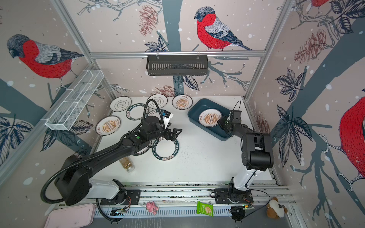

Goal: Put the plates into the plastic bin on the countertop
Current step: 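Lift the sunburst plate with the right gripper and lower it into the teal bin, then open the right gripper to release the plate in the bin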

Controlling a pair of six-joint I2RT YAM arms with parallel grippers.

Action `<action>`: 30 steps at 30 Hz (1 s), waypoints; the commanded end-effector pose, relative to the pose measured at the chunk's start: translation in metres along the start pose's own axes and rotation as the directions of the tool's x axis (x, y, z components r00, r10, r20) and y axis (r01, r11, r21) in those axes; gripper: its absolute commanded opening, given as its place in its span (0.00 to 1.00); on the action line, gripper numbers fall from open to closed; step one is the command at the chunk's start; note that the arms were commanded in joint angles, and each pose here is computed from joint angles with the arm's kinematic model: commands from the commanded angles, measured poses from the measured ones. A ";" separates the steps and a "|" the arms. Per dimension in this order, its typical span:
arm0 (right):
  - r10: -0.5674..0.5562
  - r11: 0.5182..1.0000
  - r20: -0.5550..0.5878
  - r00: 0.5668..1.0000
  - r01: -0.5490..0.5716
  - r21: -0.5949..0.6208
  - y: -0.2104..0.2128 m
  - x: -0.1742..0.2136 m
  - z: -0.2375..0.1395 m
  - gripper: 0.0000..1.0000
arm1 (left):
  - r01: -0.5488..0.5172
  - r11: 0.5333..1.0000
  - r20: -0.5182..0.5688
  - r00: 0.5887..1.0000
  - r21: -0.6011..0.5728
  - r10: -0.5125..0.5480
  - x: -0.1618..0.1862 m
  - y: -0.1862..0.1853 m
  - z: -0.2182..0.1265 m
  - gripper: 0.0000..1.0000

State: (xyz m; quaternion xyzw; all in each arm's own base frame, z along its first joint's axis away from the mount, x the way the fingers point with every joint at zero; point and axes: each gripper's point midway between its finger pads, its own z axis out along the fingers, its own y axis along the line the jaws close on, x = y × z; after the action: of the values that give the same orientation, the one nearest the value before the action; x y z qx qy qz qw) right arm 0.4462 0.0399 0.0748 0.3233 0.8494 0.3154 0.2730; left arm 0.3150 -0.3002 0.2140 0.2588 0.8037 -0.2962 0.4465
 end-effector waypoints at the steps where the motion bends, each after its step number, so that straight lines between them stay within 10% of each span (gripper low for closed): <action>1: -0.029 0.999 0.036 0.999 0.031 -0.042 0.010 -0.011 0.005 0.01 | -0.022 1.000 0.011 1.000 -0.017 0.022 -0.003 0.002 -0.002 0.96; 16: 0.003 0.997 0.015 1.000 -0.004 0.080 -0.032 -0.012 0.031 0.09 | -0.046 0.996 0.020 0.999 -0.078 0.048 -0.009 0.010 -0.011 0.96; 30: -0.064 0.998 0.048 0.997 0.064 0.015 -0.009 -0.025 0.018 0.45 | -0.044 0.993 0.006 0.999 -0.106 0.045 -0.009 0.015 -0.010 0.96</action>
State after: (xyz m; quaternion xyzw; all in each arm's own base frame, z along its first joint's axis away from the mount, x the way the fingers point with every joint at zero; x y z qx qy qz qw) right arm 0.4657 0.0213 0.0467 0.3260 0.8559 0.2891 0.2784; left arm 0.3208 -0.2852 0.2180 0.2506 0.8116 -0.2528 0.4632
